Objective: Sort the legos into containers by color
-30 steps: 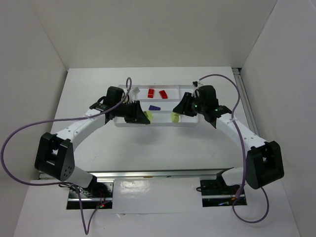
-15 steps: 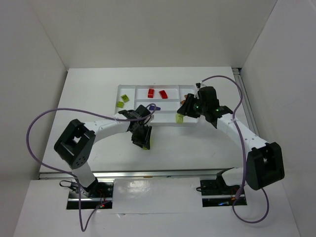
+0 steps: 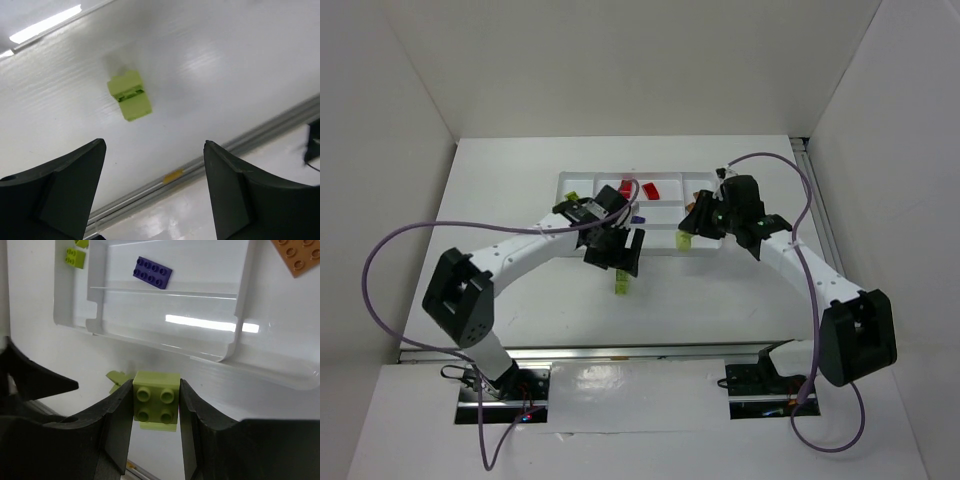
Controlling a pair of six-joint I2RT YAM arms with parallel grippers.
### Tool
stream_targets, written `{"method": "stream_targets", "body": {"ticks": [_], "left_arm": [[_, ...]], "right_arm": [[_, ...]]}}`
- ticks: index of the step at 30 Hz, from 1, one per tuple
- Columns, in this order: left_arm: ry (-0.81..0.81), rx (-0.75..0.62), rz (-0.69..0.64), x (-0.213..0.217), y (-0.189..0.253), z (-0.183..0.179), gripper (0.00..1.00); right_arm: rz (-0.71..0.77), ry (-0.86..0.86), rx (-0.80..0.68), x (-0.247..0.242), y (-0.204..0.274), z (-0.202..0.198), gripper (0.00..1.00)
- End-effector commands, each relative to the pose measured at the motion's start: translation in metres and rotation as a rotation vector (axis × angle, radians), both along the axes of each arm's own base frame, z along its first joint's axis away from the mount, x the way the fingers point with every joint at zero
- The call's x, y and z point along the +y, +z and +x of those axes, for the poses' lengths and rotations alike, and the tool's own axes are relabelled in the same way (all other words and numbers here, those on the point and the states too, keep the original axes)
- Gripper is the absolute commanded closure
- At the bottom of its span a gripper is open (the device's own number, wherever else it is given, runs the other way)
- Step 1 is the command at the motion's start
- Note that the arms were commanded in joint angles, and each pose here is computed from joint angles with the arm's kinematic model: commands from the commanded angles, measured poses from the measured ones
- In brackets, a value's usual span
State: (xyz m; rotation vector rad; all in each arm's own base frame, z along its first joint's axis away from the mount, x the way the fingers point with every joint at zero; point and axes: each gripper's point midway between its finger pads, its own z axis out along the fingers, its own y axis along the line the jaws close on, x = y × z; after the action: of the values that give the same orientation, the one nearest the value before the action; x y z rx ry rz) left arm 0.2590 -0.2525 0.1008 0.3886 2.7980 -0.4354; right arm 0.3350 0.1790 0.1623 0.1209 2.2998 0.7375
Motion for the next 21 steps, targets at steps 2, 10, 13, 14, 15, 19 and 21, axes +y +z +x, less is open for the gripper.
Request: {"method": "stream_targets", "body": {"ticks": [2,10,13,14,15,19,21], "left_arm": [[-0.090,-0.134,-0.228,-0.003,0.081,0.005,0.12],[-0.350,-0.223,-0.727,-0.031,0.149,-0.022,0.14],[-0.399,-0.202,-0.850,-0.032,0.160,-0.028,0.11],[-0.398,-0.205,-0.873,-0.032,0.162,-0.027,0.11],[-0.426,-0.248,-0.909,-0.036,0.170,-0.024,0.09],[-0.417,-0.197,-0.978,-0.044,0.163,-0.021,0.08],[-0.402,-0.184,-0.988,-0.046,0.158,-0.020,0.08]], "right_arm": [[0.096,0.126,-0.105,0.015,0.038,-0.009,0.83],[0.422,0.555,-0.288,0.060,0.102,-0.056,0.83],[0.463,0.608,-0.310,0.063,0.114,-0.063,0.83],[0.475,0.616,-0.315,0.064,0.117,-0.065,0.83],[0.490,0.643,-0.321,0.065,0.122,-0.069,0.83],[0.529,0.661,-0.336,0.067,0.129,-0.073,0.83],[0.535,0.670,-0.337,0.067,0.131,-0.074,0.83]]}}
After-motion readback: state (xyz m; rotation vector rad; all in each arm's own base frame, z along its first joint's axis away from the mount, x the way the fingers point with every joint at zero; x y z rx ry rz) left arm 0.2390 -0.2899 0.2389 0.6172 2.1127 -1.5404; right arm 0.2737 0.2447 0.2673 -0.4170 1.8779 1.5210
